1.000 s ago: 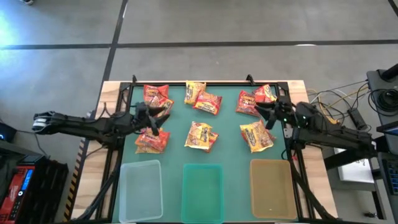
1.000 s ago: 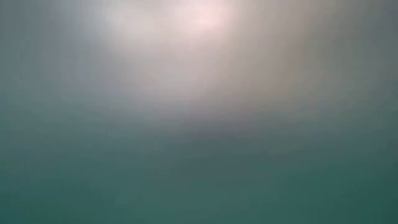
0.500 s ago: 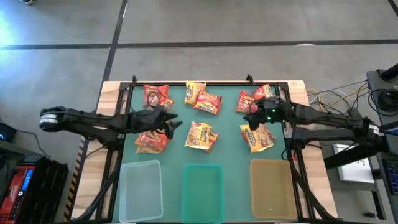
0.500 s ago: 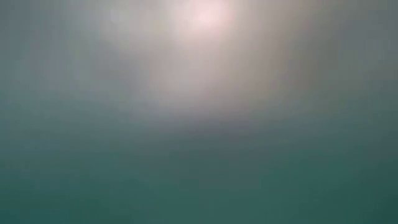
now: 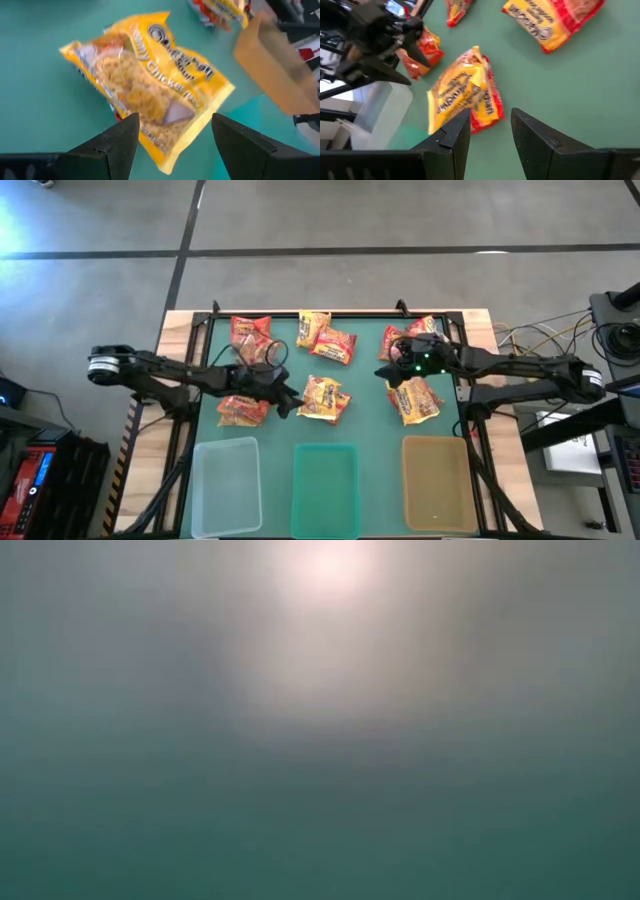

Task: Sort Maruchan noodles
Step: Put the yellow noodle pack into the orange bin

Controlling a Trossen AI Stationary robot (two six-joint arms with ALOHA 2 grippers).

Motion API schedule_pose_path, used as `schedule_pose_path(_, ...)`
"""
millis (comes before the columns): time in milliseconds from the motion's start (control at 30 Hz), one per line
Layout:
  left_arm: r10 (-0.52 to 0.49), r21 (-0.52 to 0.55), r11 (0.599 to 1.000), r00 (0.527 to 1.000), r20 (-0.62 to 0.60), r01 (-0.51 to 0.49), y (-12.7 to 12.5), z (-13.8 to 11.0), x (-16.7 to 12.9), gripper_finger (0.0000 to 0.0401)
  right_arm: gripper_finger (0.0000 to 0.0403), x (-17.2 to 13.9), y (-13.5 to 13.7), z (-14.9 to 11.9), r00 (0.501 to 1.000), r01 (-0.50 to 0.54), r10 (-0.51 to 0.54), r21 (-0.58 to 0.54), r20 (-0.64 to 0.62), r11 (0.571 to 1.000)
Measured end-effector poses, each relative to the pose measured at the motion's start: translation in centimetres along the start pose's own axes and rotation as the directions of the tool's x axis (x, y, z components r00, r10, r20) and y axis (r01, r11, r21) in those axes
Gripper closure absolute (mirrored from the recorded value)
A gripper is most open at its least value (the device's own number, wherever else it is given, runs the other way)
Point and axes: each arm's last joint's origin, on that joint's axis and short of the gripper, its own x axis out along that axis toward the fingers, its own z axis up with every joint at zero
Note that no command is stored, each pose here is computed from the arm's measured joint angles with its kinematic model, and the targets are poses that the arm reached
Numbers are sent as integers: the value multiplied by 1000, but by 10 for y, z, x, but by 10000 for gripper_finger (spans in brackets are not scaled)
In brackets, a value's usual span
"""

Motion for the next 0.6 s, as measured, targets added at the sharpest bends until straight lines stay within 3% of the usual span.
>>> schedule_pose_path(133, 19, -15, 1000, 999, -36, -19, 5, -5, 10, 168, 271, 14, 3, -4, 1000, -12, 12, 4, -25, 1000)
schedule_pose_path(400, -64, 6, 998, 998, -18, 64, 3, -5, 23, 168, 270, 37, 4, -9, 997, -36, 36, -10, -62, 999)
schedule_pose_path(600, -74, 21, 997, 997, -22, 75, 3, -5, 24, 168, 244, 52, 0, -12, 993, -37, 39, 19, -111, 999)
